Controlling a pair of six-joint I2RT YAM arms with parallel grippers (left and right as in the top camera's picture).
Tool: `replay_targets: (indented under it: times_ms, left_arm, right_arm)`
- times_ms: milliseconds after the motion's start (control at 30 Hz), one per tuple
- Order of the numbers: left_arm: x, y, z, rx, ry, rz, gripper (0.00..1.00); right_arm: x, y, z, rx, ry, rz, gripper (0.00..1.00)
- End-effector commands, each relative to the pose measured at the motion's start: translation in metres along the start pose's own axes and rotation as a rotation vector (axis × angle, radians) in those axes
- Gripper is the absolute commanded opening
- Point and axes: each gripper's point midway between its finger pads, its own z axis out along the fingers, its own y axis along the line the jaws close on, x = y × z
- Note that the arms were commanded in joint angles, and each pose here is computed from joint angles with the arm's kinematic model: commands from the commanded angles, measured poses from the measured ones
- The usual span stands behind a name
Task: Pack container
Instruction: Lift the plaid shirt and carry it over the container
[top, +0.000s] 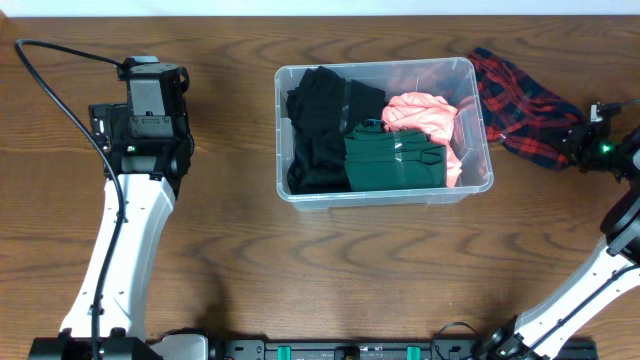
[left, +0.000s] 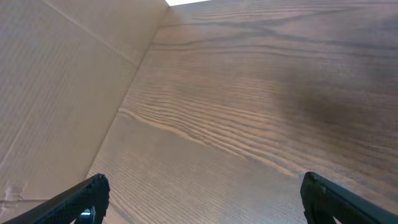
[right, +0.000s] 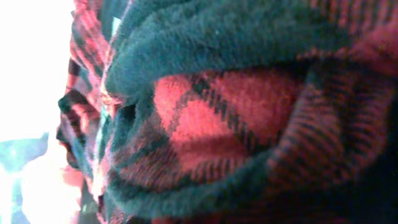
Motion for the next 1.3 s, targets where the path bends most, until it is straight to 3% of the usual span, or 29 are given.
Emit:
replay_targets:
  times_ms: [0, 267, 567, 933, 1267]
  left_arm:
    - [-0.005, 0.004, -0.001, -0.011, -0.006, -0.009, 0.98]
    - [-0.005, 0.004, -0.001, -0.011, -0.006, -0.009, 0.98]
    - [-0.005, 0.004, 0.000, -0.011, -0.006, -0.009, 0.98]
    - [-0.005, 0.004, -0.001, -0.011, -0.006, -0.009, 0.98]
    - [-0.005, 0.004, -0.001, -0.011, -0.006, -0.009, 0.98]
  right_arm:
    - [-0.019, 0.035, -0.027, -0.116, -0.064, -0.048, 0.01]
    - [-0.044, 0.127, -0.085, -0.108, -0.186, -0.311, 0.01]
    - [-0.034, 0.242, -0.110, -0.166, -0.246, -0.576, 0.01]
    - [0.033, 0.415, -0.136, -0.525, -0.230, -0.907, 0.01]
    - [0.111, 0.491, -0.118, -0.713, -0.094, -1.038, 0.01]
